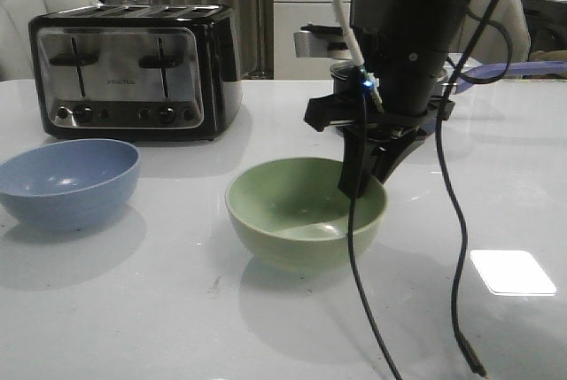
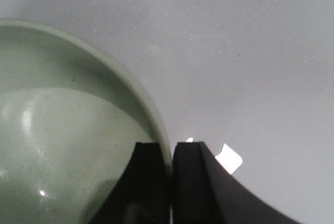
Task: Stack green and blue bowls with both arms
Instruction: 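Carry the green bowl to the table center and set it down, then release the green bowl and lift the right gripper away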
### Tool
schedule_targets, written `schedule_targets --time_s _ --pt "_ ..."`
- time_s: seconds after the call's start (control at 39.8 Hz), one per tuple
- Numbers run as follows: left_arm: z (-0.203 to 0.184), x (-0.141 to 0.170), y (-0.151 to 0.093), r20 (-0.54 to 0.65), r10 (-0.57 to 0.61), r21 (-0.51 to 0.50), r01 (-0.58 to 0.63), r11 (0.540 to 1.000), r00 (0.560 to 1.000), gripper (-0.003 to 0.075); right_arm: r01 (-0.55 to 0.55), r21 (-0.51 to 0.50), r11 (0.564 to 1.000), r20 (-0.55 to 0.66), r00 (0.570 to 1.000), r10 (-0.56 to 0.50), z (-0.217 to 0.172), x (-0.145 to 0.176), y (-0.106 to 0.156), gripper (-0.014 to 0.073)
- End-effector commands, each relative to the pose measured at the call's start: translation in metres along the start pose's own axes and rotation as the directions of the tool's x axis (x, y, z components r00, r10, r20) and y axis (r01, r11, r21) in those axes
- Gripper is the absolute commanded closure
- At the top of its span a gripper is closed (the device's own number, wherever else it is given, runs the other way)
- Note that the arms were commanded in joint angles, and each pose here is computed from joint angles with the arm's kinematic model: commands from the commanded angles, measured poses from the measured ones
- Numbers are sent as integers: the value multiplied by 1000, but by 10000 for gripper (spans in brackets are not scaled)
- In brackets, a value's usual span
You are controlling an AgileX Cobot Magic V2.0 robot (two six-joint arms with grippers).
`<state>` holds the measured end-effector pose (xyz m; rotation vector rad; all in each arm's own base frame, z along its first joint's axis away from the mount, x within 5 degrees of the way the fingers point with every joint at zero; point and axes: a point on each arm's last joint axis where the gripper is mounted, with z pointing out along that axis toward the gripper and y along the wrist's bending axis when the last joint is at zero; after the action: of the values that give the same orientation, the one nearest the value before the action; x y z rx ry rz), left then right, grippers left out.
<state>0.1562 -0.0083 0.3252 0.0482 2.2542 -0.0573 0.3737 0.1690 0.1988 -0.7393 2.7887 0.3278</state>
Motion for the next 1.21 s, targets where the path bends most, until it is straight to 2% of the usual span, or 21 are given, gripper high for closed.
schedule_targets --time_s 0.0,0.18,0.25,0.45,0.7,0.85,1.03,1.18 --pt "-7 -14 -1 94 -4 4 3 1000 996 247 4 2 1000 113 994 -4 -28 -12 5 482" --pt "-7 -14 -1 94 -4 4 3 1000 996 247 4 3 1000 115 993 -4 -28 -12 5 251" --pt "-7 -14 -1 94 -4 4 3 1000 996 247 4 6 1000 127 992 -4 -28 -13 5 215" --pt "-7 -14 -1 94 -4 4 3 1000 996 247 9 13 1000 171 985 -11 -42 -15 7 214" --pt "-7 -14 -1 94 -4 4 3 1000 996 247 51 44 998 311 949 -62 -108 0 24 214" --pt "-7 -14 -1 94 -4 4 3 1000 996 247 99 102 990 378 916 -131 -147 29 39 214" --pt "-7 -14 -1 94 -4 4 3 1000 996 247 102 123 987 458 877 -148 -183 78 49 214" --pt "-7 -14 -1 94 -4 4 3 1000 996 247 102 130 986 492 857 -153 -197 123 54 214"
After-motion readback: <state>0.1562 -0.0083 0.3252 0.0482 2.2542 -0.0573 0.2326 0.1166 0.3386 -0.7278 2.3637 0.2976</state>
